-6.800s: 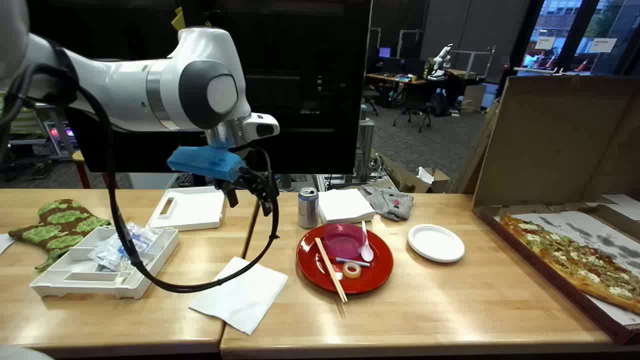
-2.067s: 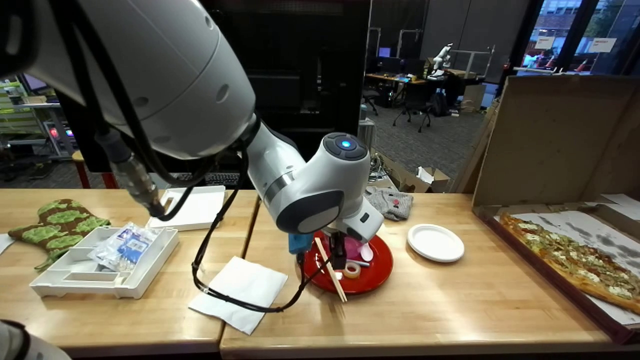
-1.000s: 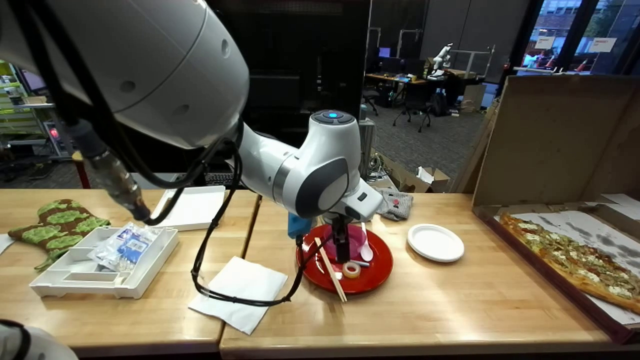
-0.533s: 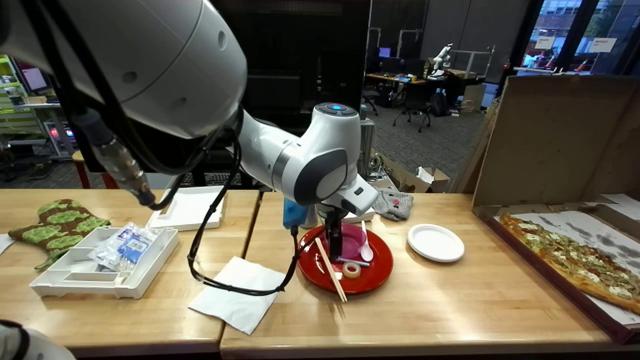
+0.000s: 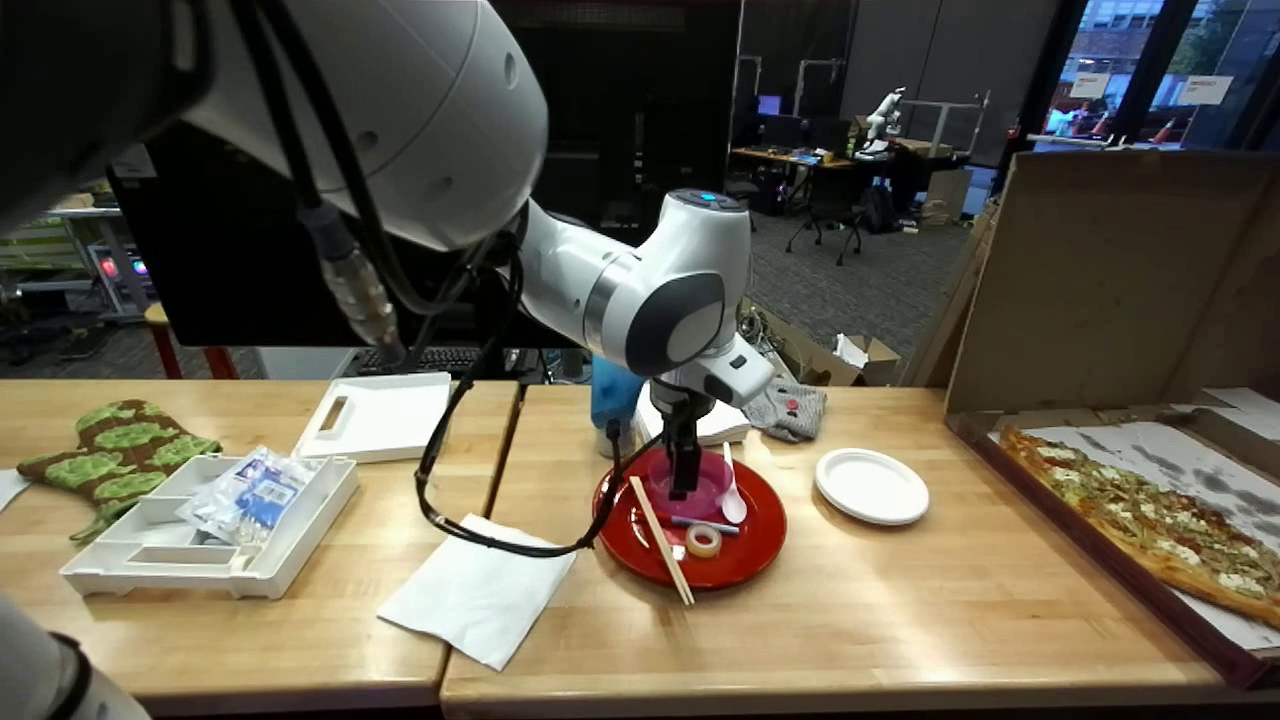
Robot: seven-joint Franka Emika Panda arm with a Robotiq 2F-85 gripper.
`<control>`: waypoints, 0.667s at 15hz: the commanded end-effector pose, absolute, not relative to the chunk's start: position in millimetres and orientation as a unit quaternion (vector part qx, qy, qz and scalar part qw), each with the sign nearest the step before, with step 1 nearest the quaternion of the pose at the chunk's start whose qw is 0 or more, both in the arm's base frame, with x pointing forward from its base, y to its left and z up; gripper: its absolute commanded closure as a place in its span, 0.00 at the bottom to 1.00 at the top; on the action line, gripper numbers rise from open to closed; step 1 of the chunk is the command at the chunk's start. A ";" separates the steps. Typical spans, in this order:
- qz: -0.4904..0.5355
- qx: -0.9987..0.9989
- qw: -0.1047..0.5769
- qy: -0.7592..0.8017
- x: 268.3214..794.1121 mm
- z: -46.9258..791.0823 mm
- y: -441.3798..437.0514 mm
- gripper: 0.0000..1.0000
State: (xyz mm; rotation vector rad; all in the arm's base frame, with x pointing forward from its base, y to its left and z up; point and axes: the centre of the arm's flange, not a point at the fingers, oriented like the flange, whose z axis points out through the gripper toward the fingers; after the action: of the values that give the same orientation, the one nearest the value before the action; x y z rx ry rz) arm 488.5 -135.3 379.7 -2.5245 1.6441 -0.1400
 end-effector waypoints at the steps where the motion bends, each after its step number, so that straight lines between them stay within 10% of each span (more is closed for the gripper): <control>1: -0.016 -0.834 0.059 0.549 519.3 374.1 -142.9 0.00; 10: 0.022 -0.822 0.073 0.564 529.8 344.4 -160.0 0.00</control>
State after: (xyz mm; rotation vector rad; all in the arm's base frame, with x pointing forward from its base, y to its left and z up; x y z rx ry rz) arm 527.4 -153.3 346.5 -2.4988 1.7002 0.0271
